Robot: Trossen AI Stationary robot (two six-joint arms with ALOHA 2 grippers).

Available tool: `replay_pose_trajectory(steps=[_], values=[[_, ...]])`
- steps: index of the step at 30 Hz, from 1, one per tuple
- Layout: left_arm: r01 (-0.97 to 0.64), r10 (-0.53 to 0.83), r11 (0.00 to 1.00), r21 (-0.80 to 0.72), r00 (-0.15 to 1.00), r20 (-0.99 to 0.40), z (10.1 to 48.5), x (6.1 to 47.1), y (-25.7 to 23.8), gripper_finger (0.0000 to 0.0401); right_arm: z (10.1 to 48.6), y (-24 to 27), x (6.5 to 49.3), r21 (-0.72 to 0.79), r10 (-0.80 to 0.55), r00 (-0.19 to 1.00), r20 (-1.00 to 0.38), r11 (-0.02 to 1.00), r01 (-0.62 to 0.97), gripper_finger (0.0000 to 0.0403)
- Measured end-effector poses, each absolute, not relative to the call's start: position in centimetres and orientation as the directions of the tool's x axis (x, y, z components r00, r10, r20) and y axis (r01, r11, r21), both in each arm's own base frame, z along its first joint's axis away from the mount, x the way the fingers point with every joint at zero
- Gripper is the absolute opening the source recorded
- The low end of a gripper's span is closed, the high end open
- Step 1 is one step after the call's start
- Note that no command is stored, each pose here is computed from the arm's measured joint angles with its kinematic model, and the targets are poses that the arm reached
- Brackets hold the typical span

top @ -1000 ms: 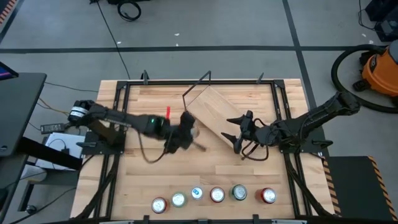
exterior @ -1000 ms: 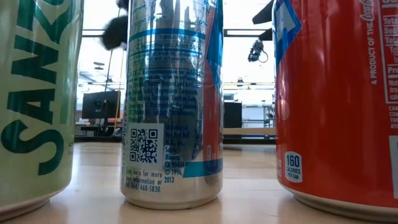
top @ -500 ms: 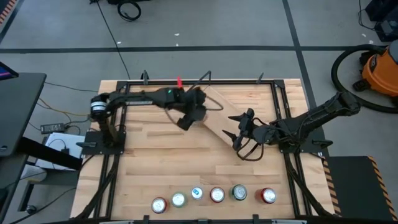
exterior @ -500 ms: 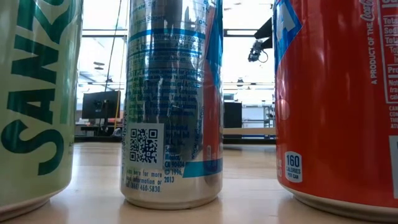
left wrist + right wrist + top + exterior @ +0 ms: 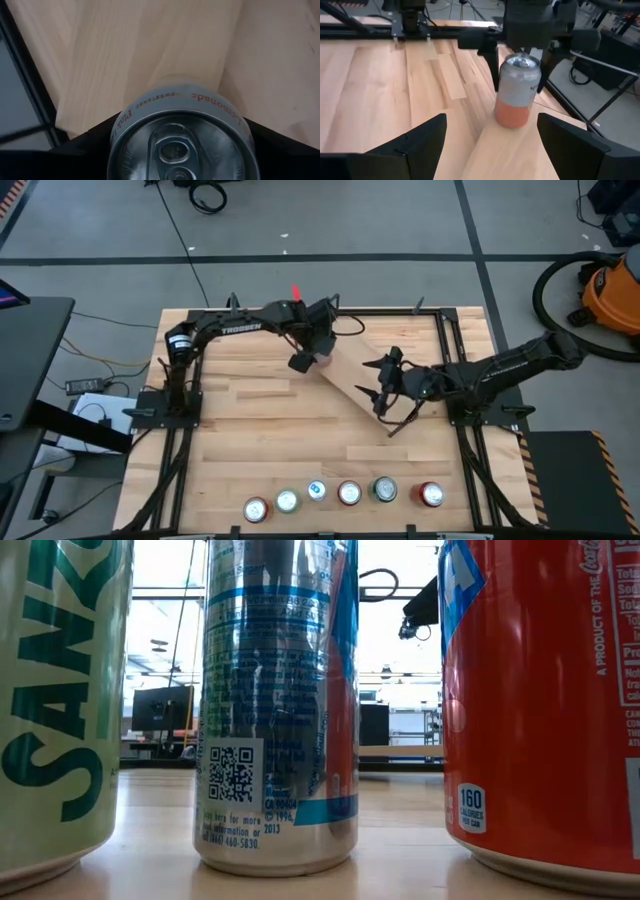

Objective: Place canned beverage on shelf
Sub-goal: Put the white soda can on the shelf

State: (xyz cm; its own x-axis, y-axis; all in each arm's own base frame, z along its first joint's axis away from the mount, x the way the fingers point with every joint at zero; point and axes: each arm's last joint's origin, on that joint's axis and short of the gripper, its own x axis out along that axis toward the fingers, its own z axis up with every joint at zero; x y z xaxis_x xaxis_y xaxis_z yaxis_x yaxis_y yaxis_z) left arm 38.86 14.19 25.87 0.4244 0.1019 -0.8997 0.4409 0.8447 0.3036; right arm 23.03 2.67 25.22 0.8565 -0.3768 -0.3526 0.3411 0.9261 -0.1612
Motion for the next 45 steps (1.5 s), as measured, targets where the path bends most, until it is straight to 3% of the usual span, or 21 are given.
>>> replay_pose_trajectory(steps=[16,36,45], values=[[0.366,0.159,0.86,0.356,0.47,-0.868,26.1,39.8,13.5,0.0395,25.2,-1.5,23.4,-0.156,-0.324,0.863,-0.387,0.946,0.285,0.0323],[0.313,0.404,0.795,0.519,0.365,-0.839,26.6,39.4,13.5,0.0398,25.2,-2.6,23.3,-0.152,-0.356,0.85,-0.388,0.935,0.322,0.0323],[0.306,0.417,0.795,0.524,0.35,-0.839,26.5,39.3,13.5,0.0397,25.2,-2.6,23.3,-0.152,-0.356,0.851,-0.387,0.934,0.322,0.0323]])
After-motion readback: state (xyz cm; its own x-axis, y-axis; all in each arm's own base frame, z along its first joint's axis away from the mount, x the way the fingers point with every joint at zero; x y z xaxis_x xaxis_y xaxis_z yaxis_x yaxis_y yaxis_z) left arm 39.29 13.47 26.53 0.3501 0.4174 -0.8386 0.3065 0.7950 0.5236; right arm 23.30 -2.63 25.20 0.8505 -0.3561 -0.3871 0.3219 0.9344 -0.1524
